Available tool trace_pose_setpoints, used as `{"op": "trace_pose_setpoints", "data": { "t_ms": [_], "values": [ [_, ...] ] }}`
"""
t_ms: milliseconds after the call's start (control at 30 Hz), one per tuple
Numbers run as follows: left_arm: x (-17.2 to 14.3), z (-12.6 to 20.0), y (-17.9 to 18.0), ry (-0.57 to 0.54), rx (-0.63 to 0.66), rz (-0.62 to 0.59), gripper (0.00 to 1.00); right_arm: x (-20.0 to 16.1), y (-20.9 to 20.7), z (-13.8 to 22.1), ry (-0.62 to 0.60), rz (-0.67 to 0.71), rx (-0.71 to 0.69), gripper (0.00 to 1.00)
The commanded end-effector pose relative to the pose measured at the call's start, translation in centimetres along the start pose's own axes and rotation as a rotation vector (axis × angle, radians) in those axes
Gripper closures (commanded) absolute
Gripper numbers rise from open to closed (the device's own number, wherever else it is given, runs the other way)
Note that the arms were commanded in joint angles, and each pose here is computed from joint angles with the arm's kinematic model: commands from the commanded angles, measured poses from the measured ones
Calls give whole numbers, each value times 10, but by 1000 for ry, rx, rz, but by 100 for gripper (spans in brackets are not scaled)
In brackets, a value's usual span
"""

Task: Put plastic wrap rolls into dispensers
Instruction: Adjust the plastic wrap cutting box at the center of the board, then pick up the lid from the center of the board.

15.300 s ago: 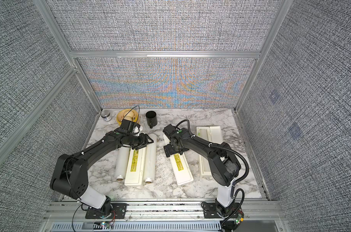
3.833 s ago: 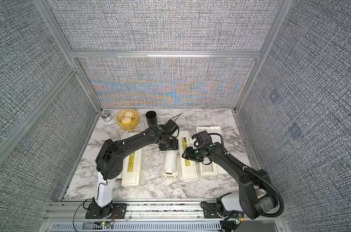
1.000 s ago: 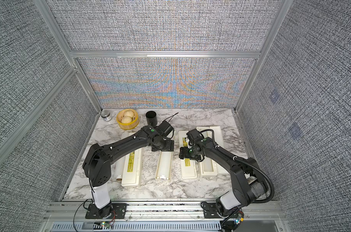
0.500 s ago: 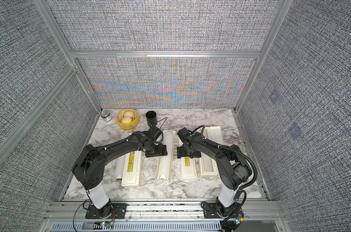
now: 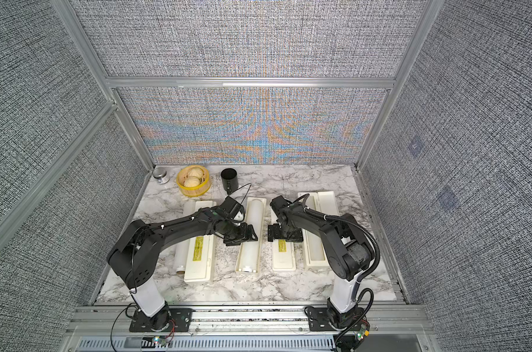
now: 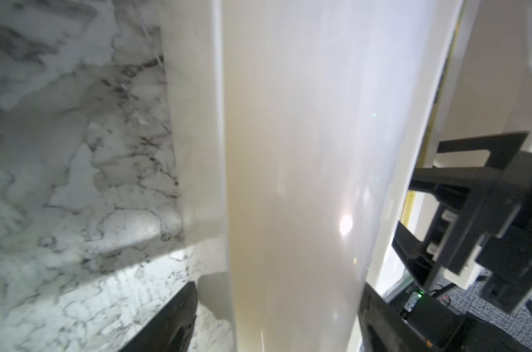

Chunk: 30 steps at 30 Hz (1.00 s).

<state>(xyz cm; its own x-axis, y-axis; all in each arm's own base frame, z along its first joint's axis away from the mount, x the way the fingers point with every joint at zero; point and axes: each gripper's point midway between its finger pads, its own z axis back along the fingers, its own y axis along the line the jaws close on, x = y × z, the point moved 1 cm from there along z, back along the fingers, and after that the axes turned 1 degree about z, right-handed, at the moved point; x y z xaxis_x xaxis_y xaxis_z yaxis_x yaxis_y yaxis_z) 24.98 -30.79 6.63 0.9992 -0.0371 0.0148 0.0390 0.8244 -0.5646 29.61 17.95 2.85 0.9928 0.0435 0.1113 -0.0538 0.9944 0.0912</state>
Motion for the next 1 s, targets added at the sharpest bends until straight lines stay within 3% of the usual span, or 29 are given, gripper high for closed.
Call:
{"op": "trace_pose_setpoints", "data": {
  "t_ms": [0,133,333,667,967],
  "values": [
    [-6,2,-21,36,-120,24,22,-6,9,-8,27,-13,49,1],
    [-8,2,-28,45,-171,37,22,-4,6,-10,17,-20,33,1],
    [0,19,-14,21,-75,3,21,-2,1,0,-7,-24,7,10],
    [41,57,1,-88,-26,-68,17,6,13,75,-99,16,26,14],
    [82,63,-8,-196,-157,-83,16,-16,55,103,-76,8,112,14]
  ]
}}
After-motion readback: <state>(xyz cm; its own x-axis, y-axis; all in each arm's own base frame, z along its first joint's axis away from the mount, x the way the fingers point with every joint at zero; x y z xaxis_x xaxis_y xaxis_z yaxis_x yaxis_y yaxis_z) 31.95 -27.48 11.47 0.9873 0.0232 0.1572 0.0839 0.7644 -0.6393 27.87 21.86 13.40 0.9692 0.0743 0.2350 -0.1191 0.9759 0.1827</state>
